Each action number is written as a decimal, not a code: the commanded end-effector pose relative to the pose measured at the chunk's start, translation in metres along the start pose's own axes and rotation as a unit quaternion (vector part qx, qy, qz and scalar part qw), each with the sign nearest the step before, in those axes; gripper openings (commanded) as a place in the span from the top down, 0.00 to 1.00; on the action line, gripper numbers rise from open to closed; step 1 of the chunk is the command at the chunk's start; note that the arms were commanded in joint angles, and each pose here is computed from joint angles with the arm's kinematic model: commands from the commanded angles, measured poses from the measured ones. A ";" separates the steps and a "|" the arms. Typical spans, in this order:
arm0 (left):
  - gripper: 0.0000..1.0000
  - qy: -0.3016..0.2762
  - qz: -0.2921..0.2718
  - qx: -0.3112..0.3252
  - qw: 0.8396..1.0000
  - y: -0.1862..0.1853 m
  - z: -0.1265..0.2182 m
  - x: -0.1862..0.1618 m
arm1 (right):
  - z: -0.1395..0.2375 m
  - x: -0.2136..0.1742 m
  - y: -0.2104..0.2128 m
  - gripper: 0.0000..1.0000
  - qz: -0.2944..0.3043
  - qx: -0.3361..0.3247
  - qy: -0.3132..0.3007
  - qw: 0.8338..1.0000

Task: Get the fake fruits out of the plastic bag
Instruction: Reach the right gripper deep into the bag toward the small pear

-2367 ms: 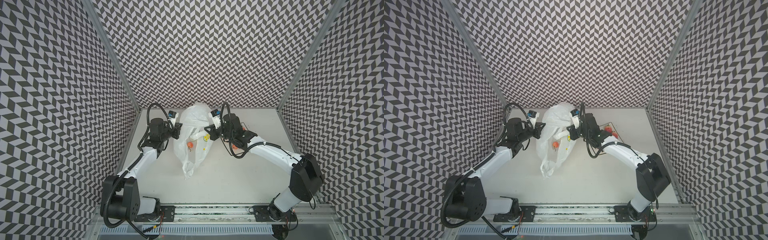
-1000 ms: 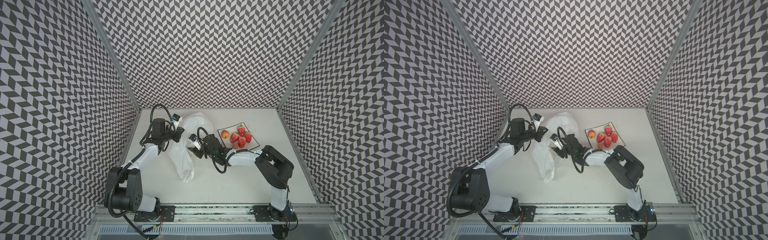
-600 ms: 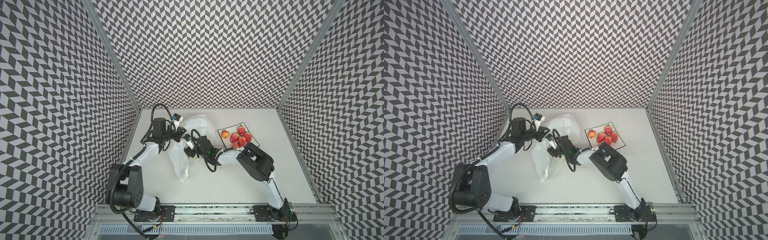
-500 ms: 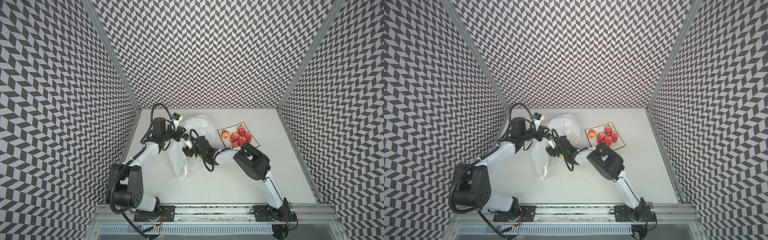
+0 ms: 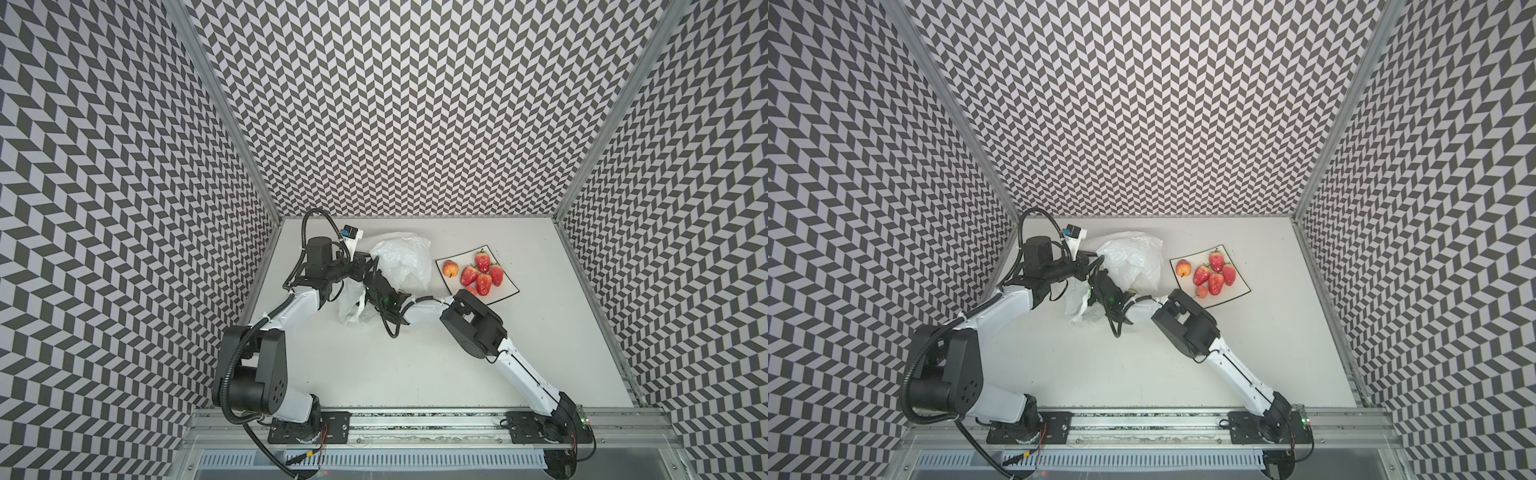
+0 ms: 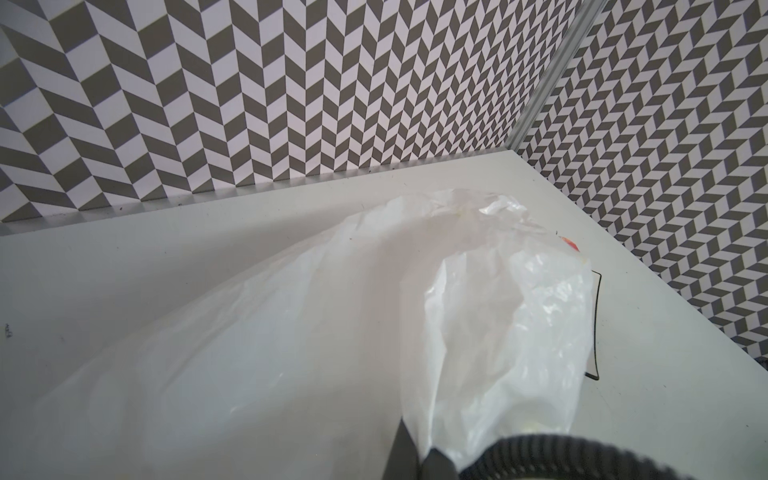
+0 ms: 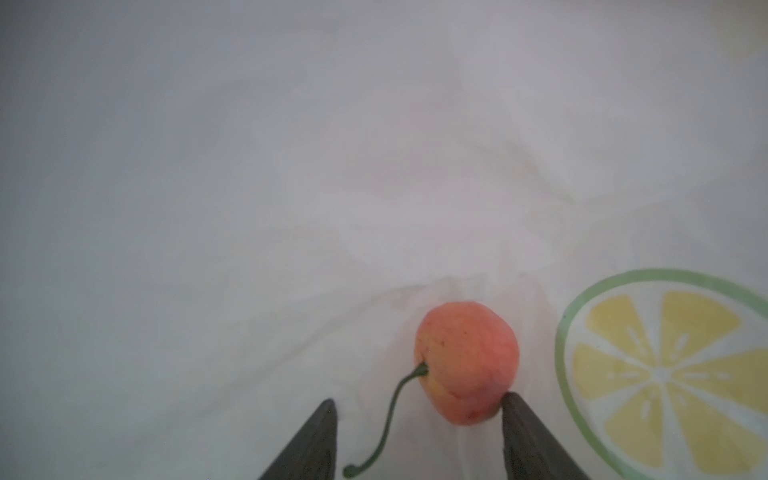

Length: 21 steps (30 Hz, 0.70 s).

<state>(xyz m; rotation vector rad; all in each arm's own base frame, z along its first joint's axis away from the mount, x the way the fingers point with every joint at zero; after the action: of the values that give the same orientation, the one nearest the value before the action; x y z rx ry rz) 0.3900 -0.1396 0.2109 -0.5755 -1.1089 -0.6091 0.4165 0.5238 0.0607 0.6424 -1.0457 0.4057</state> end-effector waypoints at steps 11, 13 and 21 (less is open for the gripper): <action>1.00 0.000 -0.005 0.015 1.000 0.003 -0.003 0.011 | 0.057 0.025 -0.002 0.85 0.004 -0.001 -0.026 1.000; 1.00 0.002 -0.013 0.023 1.000 0.007 -0.004 0.012 | 0.083 0.030 -0.001 0.86 0.004 0.010 -0.034 0.999; 1.00 0.010 -0.022 0.026 0.999 0.010 -0.005 0.009 | 0.137 0.018 -0.009 0.84 0.001 0.021 -0.017 1.000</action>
<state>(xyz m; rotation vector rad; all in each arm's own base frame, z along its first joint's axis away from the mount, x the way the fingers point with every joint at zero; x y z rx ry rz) 0.3993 -0.1375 0.2129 -0.5177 -1.1130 -0.6052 0.3424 0.4282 0.1100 0.6377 -1.0269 0.4304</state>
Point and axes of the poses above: each gripper's point midway between its finger pads, its own z axis back along the fingers, its own y axis along the line the jaws close on, x = y × z, the point moved 3 cm from there along z, back along the fingers, and after that the axes turned 11 degrees about -z, right-handed, at the moved point
